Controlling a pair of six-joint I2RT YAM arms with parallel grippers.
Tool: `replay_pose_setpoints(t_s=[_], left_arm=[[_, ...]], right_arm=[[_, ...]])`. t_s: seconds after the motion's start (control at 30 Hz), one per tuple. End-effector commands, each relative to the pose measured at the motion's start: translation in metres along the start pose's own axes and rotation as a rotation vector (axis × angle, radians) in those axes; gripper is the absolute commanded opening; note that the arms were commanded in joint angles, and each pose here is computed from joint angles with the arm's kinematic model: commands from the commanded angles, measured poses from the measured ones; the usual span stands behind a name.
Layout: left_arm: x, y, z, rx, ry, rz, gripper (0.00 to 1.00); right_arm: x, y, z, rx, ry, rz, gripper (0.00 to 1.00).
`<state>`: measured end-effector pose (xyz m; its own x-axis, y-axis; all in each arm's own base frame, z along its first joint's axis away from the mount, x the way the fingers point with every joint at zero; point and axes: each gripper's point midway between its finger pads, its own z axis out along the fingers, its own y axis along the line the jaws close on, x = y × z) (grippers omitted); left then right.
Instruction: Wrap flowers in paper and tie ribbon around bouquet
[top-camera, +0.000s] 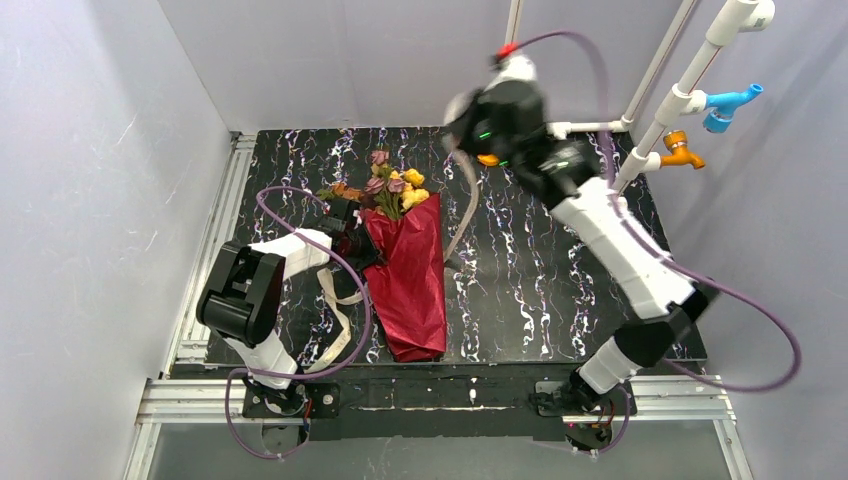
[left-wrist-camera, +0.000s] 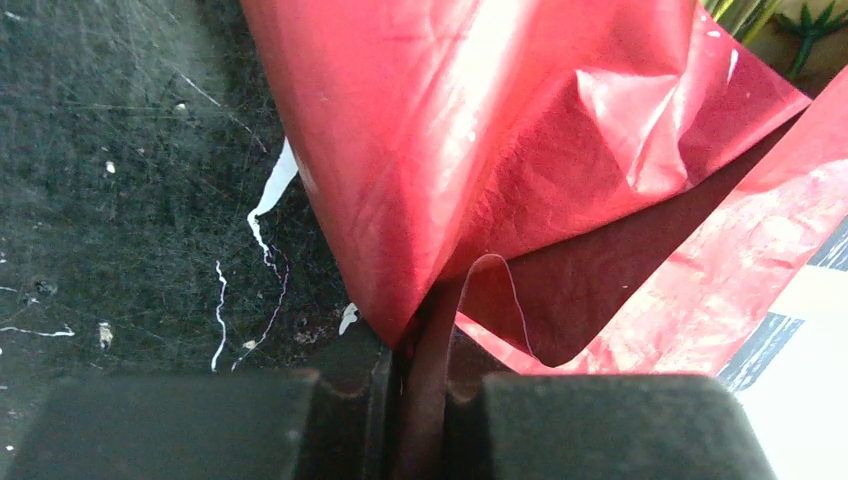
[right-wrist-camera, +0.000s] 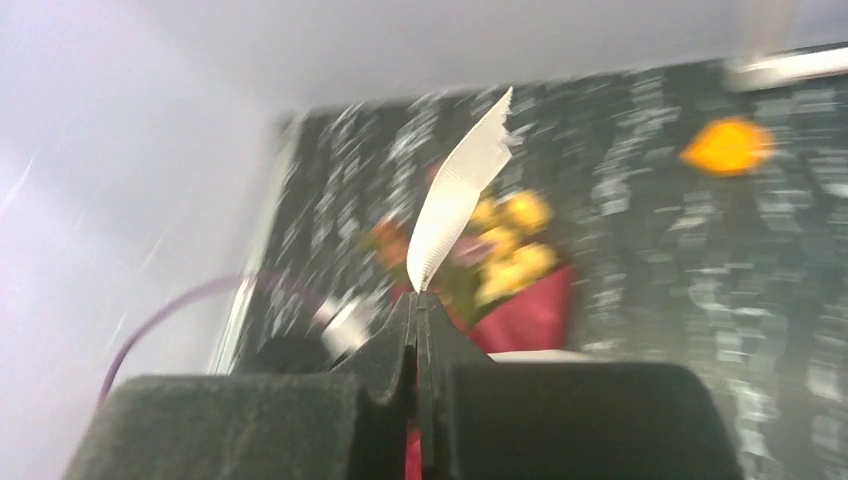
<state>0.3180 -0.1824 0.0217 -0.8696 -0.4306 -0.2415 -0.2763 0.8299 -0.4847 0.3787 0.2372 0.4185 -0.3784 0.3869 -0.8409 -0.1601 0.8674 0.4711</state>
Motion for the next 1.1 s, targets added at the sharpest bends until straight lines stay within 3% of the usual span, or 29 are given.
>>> replay_pose_setpoints(t_s=[0.0, 0.17, 0.3, 0.6, 0.8, 1.07], left_arm=[[0.02, 0.021, -0.004, -0.083, 0.081, 0.061, 0.14], [0.021, 0.02, -0.016, -0.068, 0.072, 0.095, 0.46], [0.015, 0.019, -0.032, -0.06, 0.017, 0.122, 0.57], [-0.002, 0.028, -0.084, -0.063, -0.108, 0.169, 0.83], [-0.017, 0.052, -0.119, -0.107, -0.188, 0.099, 0.92], [-0.02, 0.138, -0.176, -0.348, -0.362, -0.198, 0.93]], right_arm=[[0.092, 0.103, 0.012, -0.262, 0.146, -0.114, 0.01], [0.16, 0.127, 0.023, -0.316, 0.275, -0.093, 0.01], [0.2, 0.135, 0.028, -0.332, 0.361, -0.101, 0.01], [0.247, 0.156, 0.02, -0.397, 0.473, -0.066, 0.01], [0.29, 0.175, 0.024, -0.431, 0.555, -0.061, 0.01], [0.367, 0.197, 0.042, -0.457, 0.656, -0.076, 0.01]])
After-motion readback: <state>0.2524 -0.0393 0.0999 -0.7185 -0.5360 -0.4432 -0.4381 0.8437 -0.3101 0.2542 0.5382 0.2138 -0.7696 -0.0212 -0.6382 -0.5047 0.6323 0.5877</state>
